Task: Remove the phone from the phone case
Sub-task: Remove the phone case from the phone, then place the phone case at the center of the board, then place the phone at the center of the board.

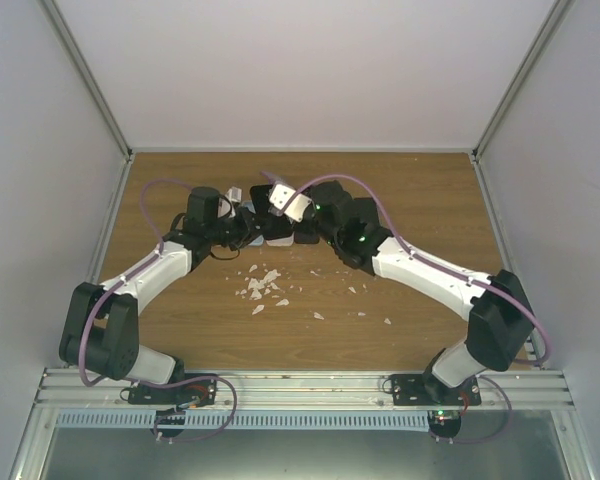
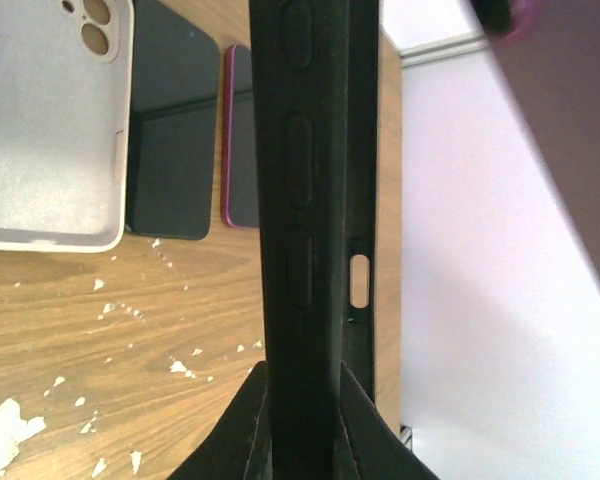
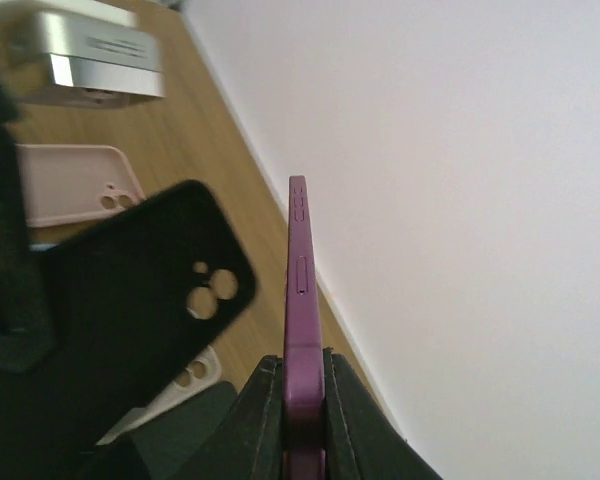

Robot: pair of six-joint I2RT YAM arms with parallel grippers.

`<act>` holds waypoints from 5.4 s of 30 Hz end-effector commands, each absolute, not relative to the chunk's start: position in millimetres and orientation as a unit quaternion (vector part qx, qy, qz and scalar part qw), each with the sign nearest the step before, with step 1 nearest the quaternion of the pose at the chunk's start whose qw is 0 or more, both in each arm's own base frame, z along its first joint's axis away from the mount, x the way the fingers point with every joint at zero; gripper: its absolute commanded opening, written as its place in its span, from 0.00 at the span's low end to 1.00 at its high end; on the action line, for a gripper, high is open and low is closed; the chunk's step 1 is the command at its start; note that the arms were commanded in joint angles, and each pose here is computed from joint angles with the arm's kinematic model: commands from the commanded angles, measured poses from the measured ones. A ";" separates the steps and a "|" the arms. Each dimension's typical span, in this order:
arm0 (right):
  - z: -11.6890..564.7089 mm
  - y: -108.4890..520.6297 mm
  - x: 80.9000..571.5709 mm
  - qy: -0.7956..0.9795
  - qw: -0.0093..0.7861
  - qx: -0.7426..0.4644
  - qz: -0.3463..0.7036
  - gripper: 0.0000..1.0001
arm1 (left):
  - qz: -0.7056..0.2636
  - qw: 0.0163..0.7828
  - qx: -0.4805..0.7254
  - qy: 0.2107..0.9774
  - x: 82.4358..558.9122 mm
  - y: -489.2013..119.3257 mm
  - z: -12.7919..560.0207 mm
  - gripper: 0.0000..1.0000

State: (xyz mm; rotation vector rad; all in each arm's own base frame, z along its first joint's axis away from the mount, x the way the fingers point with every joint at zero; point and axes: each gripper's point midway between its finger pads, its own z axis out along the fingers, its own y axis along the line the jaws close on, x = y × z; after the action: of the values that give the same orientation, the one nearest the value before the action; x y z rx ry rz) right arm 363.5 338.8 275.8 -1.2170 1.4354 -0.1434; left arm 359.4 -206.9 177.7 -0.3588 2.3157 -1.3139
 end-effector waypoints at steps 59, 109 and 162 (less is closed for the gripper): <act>328.8 263.8 368.5 0.656 0.606 -0.442 -0.080 0.01 | -0.322 0.243 0.021 0.915 421.4 63.7 71.4 0.00; 336.4 266.0 366.0 0.652 0.610 -0.445 -0.068 0.00 | -0.139 0.212 -0.032 0.967 433.1 80.5 65.3 0.63; 362.5 350.7 303.6 0.396 0.683 -0.496 -0.362 0.00 | -0.633 0.259 0.044 0.728 373.7 -185.4 355.7 0.98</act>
State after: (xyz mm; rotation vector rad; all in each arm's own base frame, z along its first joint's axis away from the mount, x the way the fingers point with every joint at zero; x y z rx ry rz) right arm 316.2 348.8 332.9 -1.2288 0.9590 -0.7784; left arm 374.5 -180.6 352.2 0.1138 1.9958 -1.7464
